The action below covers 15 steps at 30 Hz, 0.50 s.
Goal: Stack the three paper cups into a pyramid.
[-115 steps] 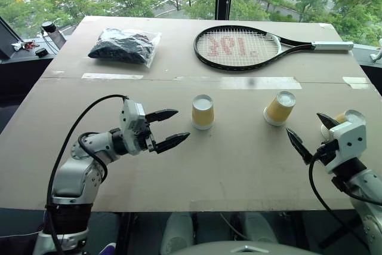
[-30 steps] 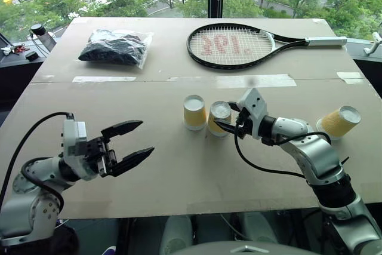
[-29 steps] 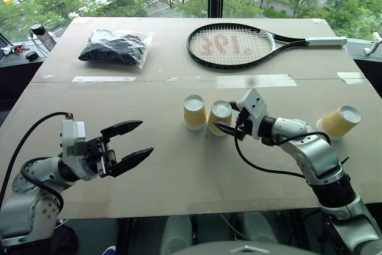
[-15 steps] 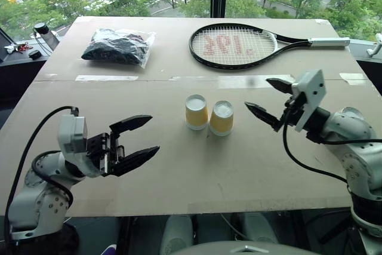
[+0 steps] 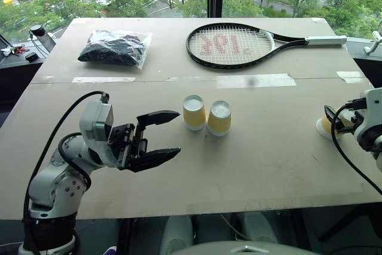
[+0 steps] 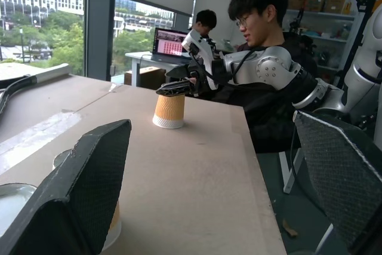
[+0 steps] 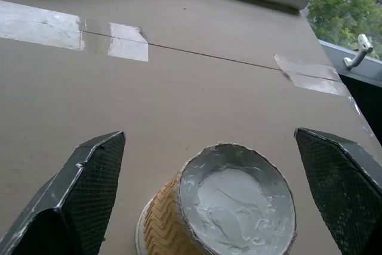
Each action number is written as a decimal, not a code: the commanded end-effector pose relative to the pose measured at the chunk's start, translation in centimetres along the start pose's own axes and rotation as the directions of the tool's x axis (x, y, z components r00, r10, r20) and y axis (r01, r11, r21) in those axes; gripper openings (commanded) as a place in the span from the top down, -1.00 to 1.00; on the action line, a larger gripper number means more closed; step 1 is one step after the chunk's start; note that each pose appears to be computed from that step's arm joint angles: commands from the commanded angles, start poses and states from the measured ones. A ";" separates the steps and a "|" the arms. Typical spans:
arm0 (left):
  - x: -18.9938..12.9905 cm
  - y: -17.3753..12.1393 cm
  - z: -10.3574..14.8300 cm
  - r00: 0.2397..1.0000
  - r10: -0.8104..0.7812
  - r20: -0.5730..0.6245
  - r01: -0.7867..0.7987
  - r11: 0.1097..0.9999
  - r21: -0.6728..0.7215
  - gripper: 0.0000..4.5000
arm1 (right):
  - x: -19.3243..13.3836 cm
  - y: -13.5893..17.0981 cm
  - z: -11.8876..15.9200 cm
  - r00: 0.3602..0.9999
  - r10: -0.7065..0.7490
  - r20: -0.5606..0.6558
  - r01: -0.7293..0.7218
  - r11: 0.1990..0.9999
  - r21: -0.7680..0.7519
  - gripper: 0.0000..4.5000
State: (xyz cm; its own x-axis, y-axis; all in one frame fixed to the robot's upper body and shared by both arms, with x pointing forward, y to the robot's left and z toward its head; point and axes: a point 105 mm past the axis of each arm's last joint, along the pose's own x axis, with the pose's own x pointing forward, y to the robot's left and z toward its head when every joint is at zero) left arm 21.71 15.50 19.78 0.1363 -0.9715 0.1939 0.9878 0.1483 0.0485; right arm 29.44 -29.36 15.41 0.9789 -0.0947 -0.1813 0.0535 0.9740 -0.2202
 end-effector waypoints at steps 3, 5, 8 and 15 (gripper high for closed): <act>0.7 -0.6 1.1 1.000 -0.024 -0.001 0.024 0.999 0.027 -1.00 | -0.6 -1.9 -0.9 0.993 -0.114 -0.016 0.115 0.992 0.061 -0.99; 0.7 -0.6 1.1 1.000 -0.021 -0.001 0.021 0.999 0.025 -1.00 | -0.6 -2.0 -1.1 0.993 -0.119 -0.021 0.121 0.990 0.079 -0.99; 0.8 -0.6 1.2 1.000 -0.014 -0.001 0.014 1.000 0.025 -1.00 | -0.7 -2.3 -1.4 0.990 -0.137 -0.025 0.139 0.984 0.109 -0.99; 1.1 -0.6 1.2 1.000 -0.005 -0.002 0.005 1.000 0.025 -1.00 | -0.9 -2.7 -2.1 0.989 -0.147 -0.033 0.150 0.968 0.199 -0.65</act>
State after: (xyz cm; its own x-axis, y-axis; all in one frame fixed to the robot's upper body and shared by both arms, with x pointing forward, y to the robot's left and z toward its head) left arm 21.76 14.95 20.19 0.1629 -0.9688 0.1869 0.9847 0.1715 0.0307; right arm 28.37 -31.39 13.22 0.9546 -0.2085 -0.2128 0.2012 0.9780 -0.0556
